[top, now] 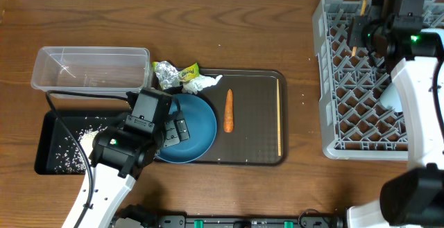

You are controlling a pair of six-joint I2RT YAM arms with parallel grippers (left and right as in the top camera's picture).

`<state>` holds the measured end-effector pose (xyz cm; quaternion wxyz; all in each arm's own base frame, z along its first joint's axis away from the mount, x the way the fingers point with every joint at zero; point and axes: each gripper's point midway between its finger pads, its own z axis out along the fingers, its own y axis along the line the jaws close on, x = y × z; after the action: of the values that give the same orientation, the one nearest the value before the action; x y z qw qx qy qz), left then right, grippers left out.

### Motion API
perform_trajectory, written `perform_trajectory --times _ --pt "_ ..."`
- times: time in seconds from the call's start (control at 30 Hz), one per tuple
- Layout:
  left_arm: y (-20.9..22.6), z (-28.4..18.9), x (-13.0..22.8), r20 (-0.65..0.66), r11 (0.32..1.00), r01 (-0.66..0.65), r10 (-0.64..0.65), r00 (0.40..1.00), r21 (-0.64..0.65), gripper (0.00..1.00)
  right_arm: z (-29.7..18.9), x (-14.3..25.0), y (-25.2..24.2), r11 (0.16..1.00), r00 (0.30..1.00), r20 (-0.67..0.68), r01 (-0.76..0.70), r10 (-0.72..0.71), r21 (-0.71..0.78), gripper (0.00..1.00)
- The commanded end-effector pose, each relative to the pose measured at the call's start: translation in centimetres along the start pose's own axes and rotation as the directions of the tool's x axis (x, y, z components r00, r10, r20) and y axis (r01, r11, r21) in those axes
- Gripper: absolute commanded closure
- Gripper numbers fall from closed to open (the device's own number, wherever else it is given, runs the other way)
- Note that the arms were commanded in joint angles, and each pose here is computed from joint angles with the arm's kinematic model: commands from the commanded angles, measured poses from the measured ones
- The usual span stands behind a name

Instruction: Sort waste into correct bins and load items into the dishwasher rack

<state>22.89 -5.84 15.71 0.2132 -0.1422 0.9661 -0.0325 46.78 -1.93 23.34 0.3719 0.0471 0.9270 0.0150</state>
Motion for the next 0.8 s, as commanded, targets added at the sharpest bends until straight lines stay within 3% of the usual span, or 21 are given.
perform_trajectory --times 0.0,0.23,0.5,0.53,0.63,0.7,0.77 --pt "0.2 -0.3 -0.5 0.02 1.0 0.002 -0.002 1.0 -0.011 0.02 3.6 1.8 0.2 0.999 0.997 -0.072 0.024 -0.027 -0.043 0.99" --pt "0.2 -0.3 -0.5 0.02 1.0 0.002 -0.002 1.0 -0.011 0.02 9.2 4.9 0.4 0.998 0.985 -0.17 0.011 -0.022 -0.062 0.99" --pt "0.2 -0.3 -0.5 0.02 1.0 0.002 -0.002 1.0 -0.011 0.02 11.1 6.6 -0.7 1.0 0.975 -0.221 0.016 -0.018 -0.012 0.97" --pt "0.2 -0.3 -0.5 0.02 1.0 0.002 -0.002 1.0 -0.011 0.02 11.1 6.6 -0.7 1.0 0.975 -0.222 0.016 -0.018 -0.012 0.86" --pt "0.2 -0.3 -0.5 0.02 1.0 0.002 -0.002 1.0 -0.011 0.02 10.7 6.4 -0.6 1.0 0.975 -0.221 0.014 -0.017 -0.012 0.28" --pt "0.2 -0.3 -0.5 0.02 1.0 0.002 -0.002 1.0 -0.011 0.02 9.9 6.2 -0.6 1.0 0.975 -0.221 -0.03 0.029 -0.002 0.15" --pt "0.2 -0.3 -0.5 0.02 1.0 0.002 -0.002 1.0 -0.011 0.02 9.4 5.9 -0.6 0.999 0.975 -0.219 -0.05 0.049 0.002 0.14"
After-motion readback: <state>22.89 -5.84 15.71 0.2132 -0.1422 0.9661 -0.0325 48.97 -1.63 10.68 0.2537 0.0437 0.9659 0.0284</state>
